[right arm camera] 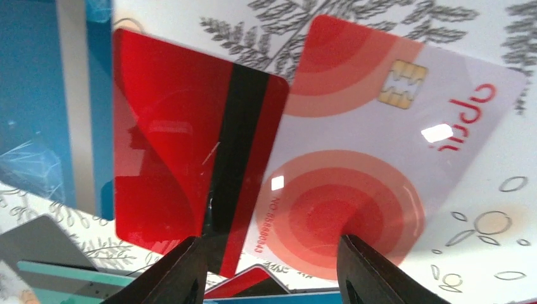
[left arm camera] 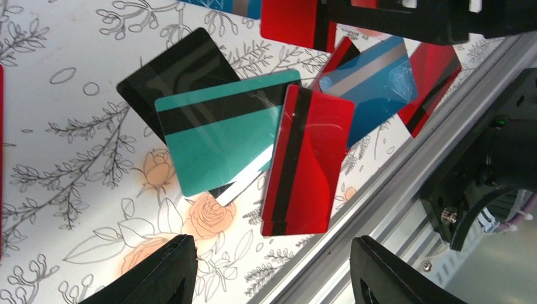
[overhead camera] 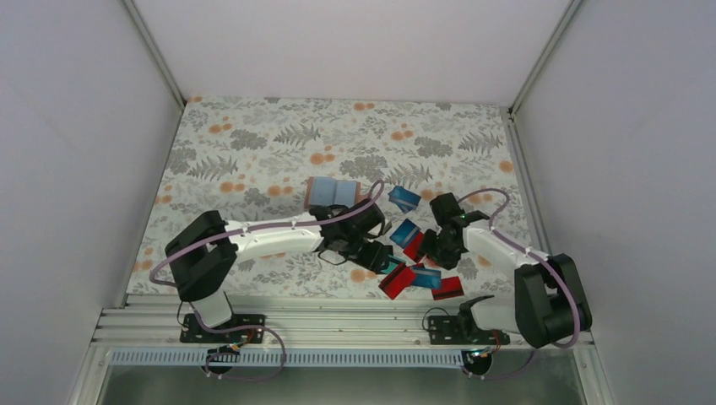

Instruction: Put the credit cards into the card holder

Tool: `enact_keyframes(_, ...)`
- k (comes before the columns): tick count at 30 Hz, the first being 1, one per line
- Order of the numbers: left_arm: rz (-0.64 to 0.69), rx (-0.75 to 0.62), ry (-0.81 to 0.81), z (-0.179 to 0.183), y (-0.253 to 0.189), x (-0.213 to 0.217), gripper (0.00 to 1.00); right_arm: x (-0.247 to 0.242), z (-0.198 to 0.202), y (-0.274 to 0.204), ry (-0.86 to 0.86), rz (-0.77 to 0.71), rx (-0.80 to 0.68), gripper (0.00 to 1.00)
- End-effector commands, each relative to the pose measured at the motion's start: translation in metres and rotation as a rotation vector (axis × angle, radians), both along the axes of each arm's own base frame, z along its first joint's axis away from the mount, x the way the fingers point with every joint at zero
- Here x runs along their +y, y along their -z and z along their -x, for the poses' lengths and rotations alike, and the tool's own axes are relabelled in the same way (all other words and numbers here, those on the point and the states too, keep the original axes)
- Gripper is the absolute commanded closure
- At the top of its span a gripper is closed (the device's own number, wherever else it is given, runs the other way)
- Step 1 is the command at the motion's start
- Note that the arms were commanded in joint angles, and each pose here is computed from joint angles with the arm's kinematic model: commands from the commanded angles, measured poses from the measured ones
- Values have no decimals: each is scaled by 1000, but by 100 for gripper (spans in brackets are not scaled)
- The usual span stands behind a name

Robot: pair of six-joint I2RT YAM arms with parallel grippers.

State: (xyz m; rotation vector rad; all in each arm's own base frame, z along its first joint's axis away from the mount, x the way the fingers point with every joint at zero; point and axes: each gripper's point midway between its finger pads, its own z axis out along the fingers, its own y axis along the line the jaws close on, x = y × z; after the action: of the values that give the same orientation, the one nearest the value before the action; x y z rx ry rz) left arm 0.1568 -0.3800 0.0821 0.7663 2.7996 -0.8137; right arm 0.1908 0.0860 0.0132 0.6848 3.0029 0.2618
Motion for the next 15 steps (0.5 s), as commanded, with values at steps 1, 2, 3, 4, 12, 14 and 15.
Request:
enact_keyframes(1, 35, -25, 14, 9, -14, -4, 39, 5, 37, 28, -34, -47, 113, 48)
enact_keyframes(2, 40, -26, 28, 12, -16, -6, 39, 6, 46, 29, -31, -61, 135, 48)
enact_keyframes(3, 51, -26, 46, 16, -19, -9, 39, 9, 55, 29, -32, -87, 155, 49)
enact_keyframes(4, 63, -25, 69, 21, -22, -13, 39, 12, 63, 29, -33, -107, 170, 49)
enact_keyframes(12, 123, -3, 224, 58, -29, -41, 39, 30, 93, 19, -43, -190, 245, 50)
enact_keyframes(14, 121, 3, 234, 62, -26, -44, 40, 36, 98, 18, -45, -214, 264, 49)
enact_keyframes(15, 118, 4, 233, 63, -24, -44, 39, 40, 99, 17, -41, -232, 271, 49)
